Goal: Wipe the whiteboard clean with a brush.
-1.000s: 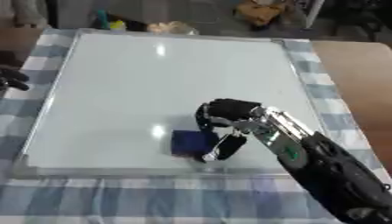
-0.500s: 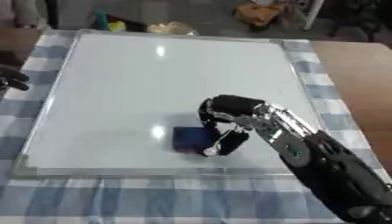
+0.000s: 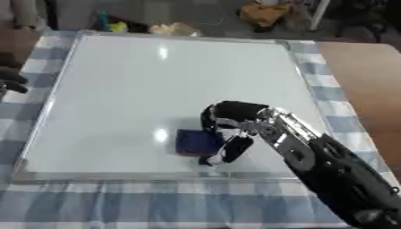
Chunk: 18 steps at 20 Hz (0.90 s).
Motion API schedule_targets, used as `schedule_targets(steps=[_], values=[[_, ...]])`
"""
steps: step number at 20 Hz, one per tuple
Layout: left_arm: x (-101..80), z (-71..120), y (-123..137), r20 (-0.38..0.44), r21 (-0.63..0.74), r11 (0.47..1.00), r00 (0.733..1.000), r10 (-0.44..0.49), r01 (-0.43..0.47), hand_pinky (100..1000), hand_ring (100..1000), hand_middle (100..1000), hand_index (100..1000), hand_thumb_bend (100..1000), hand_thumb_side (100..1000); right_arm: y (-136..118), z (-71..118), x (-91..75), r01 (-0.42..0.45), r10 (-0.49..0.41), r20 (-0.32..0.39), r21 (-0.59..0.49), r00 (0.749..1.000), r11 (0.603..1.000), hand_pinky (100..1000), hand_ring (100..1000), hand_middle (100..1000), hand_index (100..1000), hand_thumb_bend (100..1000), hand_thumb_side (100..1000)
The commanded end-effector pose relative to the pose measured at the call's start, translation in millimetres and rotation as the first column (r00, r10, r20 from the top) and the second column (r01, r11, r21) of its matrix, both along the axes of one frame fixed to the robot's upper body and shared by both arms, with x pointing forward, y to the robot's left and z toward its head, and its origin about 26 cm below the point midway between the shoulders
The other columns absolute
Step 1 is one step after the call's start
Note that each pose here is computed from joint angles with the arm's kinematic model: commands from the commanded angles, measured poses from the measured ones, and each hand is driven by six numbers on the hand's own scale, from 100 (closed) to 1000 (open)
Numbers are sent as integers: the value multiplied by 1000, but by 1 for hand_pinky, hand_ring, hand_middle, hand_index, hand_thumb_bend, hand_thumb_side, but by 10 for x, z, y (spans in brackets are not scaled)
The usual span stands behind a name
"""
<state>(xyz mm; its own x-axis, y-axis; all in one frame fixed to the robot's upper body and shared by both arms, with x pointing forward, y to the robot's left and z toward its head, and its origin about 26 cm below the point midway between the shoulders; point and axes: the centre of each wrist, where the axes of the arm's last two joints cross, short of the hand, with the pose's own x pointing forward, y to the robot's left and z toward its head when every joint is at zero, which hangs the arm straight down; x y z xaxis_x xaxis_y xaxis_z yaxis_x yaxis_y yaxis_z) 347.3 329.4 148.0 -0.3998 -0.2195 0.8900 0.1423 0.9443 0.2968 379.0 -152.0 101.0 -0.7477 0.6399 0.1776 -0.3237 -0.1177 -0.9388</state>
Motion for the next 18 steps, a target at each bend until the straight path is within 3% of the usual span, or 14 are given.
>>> schedule_targets(steps=[1,7,18], values=[[9,112,4,32,9,1000,999,-6,5,560,573,620,730,681,968,-16,75,24,-2,2,20,-7,1000,1000,530,549,522,288,376,482],[8,108,5,30,9,1000,1000,-5,5,559,573,620,729,680,968,-23,83,20,8,-8,28,-6,1000,1000,515,493,457,279,313,424],[7,106,9,30,8,1000,1000,-3,2,559,573,619,729,681,967,-65,156,13,41,-43,54,33,998,999,498,479,444,272,269,389]])
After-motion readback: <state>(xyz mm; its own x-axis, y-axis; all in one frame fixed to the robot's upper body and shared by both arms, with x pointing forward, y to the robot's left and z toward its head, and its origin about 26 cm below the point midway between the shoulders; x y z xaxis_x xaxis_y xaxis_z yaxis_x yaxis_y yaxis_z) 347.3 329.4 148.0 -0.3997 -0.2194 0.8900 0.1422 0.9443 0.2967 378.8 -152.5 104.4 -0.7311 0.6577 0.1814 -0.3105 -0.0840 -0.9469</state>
